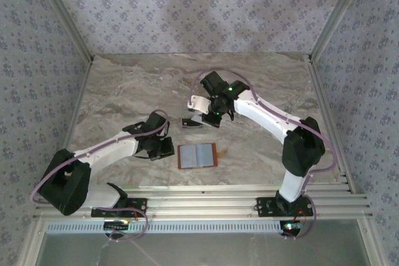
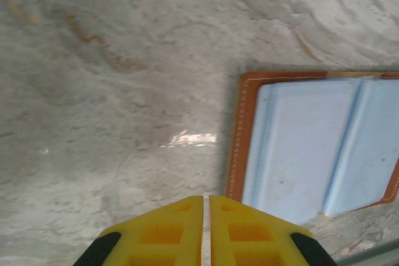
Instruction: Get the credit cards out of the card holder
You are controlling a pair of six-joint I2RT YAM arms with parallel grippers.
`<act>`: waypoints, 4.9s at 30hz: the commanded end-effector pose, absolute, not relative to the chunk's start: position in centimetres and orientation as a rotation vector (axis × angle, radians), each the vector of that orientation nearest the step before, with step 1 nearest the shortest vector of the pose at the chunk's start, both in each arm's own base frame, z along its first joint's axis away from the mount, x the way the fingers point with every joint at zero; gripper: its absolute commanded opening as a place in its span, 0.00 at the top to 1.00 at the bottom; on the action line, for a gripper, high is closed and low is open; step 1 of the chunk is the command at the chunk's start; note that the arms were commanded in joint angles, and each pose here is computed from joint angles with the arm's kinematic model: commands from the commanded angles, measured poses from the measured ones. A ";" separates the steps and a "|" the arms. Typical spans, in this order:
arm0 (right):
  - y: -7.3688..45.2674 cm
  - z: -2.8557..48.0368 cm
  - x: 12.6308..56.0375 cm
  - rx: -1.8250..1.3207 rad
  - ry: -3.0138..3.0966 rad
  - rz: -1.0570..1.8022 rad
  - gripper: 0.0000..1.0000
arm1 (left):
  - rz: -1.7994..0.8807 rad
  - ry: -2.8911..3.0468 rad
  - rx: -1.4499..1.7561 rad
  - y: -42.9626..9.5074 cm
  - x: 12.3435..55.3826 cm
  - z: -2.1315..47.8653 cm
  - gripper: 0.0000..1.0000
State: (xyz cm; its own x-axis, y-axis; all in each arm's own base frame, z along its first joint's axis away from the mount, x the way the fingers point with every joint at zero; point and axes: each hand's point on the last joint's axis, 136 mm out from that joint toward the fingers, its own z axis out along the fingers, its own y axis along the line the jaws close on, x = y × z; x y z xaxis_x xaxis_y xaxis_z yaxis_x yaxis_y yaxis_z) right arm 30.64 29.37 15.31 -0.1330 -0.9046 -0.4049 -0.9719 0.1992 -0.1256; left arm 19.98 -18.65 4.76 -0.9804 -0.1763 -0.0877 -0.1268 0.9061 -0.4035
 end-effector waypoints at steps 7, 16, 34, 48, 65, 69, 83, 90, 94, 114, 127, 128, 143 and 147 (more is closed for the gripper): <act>30.8 14.8 33.4 -2.048 1.976 0.099 1.00 | -0.647 2.934 -0.314 -16.1 18.6 4.8 0.87; 32.0 12.9 35.6 -2.174 1.884 0.007 1.00 | -0.660 2.912 -0.381 -14.7 17.9 4.7 0.86; 33.5 8.9 35.5 -2.282 1.874 0.074 1.00 | -0.672 2.904 -0.429 -13.8 17.4 4.6 0.86; 33.5 13.0 40.3 -2.041 1.806 -0.183 0.75 | -0.694 2.891 -0.424 -14.2 18.0 5.1 0.85; 32.9 21.7 38.2 -1.252 2.001 0.116 0.65 | -0.913 2.844 -0.292 -19.2 20.0 6.3 0.90; 32.6 21.6 36.4 -1.026 2.131 0.297 0.70 | -0.933 2.860 -0.239 -20.9 20.4 6.1 0.91; 32.2 18.9 29.8 -0.366 2.488 0.876 0.81 | -0.893 2.967 -0.145 -24.1 20.3 3.4 0.99; 32.1 14.9 26.4 -0.285 2.630 0.951 0.84 | -0.817 2.997 -0.128 -24.0 19.7 2.7 1.00; 32.2 12.2 24.7 -0.241 2.716 0.974 0.84 | -0.831 2.993 -0.120 -24.3 19.3 2.9 1.00; 36.1 5.4 20.1 -0.320 2.909 0.977 0.98 | -0.787 2.999 -0.140 -23.5 17.9 1.8 1.00; 38.0 3.6 18.9 -0.364 2.955 1.058 0.99 | -0.786 2.990 -0.138 -23.5 18.0 1.9 1.00; 38.0 3.5 18.9 -0.363 2.958 1.053 0.99 | -0.785 2.991 -0.138 -23.5 18.0 1.9 1.00; 32.1 1.9 19.9 -0.331 3.032 0.622 0.91 | -0.758 3.004 -0.136 -23.3 18.0 1.7 1.00; 31.6 2.4 20.2 -0.344 3.023 0.566 0.84 | -0.758 3.008 -0.131 -23.5 18.1 1.6 1.00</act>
